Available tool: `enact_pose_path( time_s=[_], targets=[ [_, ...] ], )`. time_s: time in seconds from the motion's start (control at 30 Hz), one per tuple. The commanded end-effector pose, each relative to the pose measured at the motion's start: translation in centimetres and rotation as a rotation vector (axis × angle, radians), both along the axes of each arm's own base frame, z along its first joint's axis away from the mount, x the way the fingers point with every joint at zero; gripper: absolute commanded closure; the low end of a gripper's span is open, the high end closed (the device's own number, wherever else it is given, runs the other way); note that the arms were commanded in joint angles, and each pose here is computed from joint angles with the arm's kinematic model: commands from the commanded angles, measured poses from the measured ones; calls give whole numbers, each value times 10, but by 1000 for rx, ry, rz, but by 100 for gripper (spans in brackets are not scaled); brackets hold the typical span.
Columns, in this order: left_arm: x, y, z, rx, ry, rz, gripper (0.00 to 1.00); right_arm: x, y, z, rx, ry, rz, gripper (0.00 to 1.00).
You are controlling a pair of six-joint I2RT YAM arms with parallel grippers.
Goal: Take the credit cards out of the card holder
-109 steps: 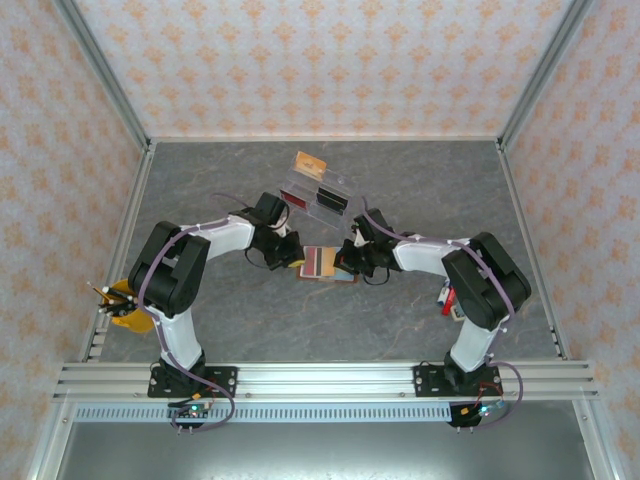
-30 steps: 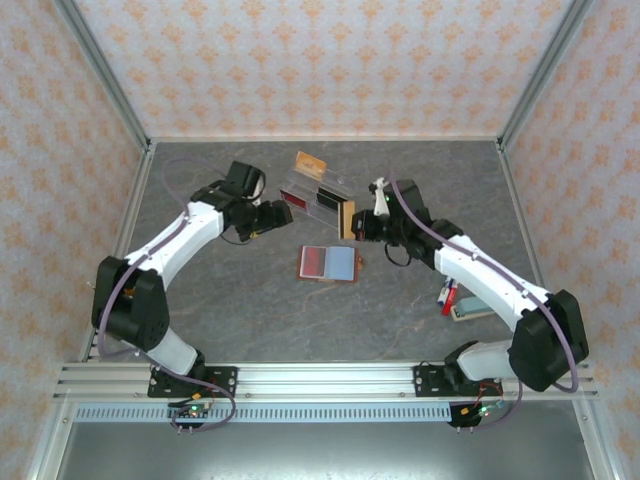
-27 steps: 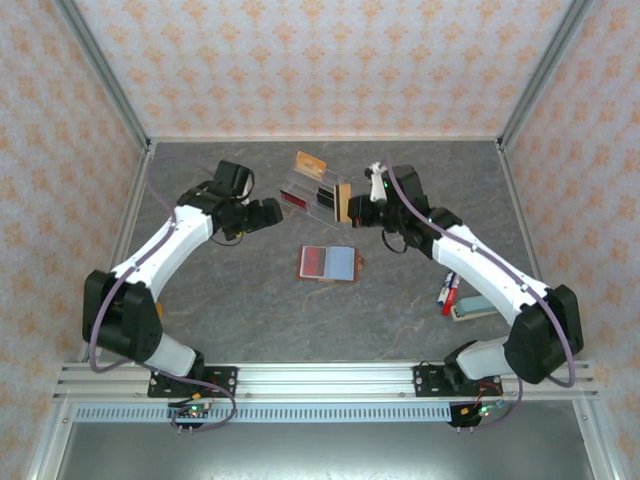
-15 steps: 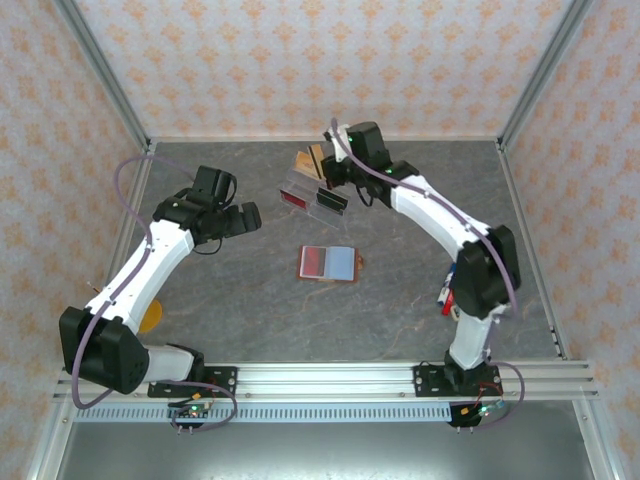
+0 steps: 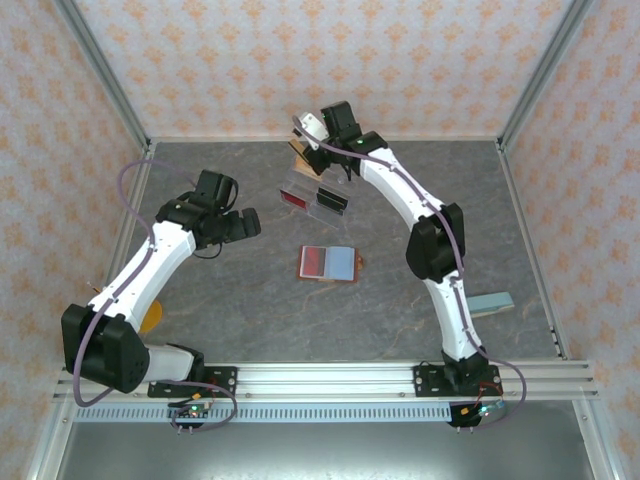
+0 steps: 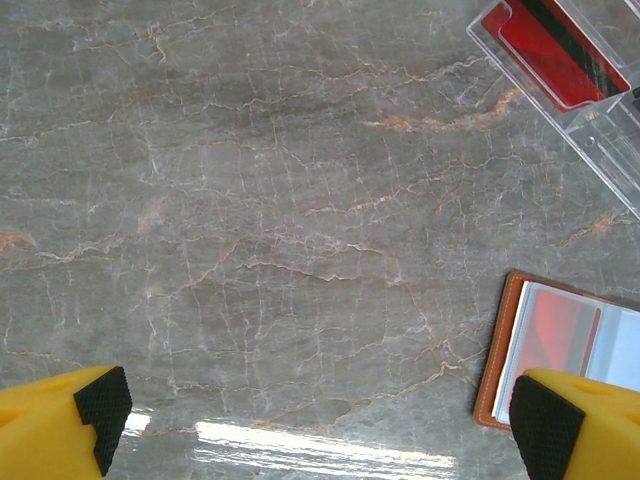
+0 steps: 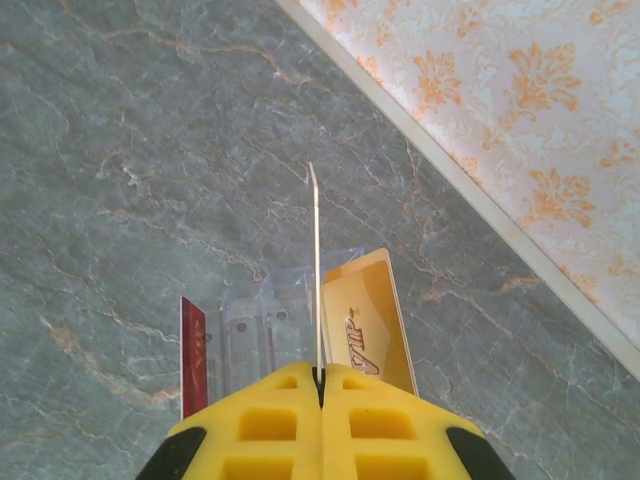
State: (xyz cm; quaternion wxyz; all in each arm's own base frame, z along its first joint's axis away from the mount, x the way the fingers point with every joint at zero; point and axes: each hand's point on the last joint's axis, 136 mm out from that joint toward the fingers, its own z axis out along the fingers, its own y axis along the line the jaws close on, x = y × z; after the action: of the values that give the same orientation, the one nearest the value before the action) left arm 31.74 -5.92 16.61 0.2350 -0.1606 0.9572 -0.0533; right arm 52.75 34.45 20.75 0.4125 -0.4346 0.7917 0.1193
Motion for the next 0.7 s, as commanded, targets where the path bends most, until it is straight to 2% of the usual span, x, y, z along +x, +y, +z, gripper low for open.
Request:
enact_pose_path(
  time_s=[0.0,0.27,0.67],
  targets=[
    [-3,4,-5,11,18,8,0,1,-10,-16,-80,25,42,100],
    [1,-1,-10,-7,36,-5,0,16,-26,-31,-93,35,6,100],
    [2,-5,-18,-19,65,-16,0,15,-27,-53,-125,69,27,99]
  ],
)
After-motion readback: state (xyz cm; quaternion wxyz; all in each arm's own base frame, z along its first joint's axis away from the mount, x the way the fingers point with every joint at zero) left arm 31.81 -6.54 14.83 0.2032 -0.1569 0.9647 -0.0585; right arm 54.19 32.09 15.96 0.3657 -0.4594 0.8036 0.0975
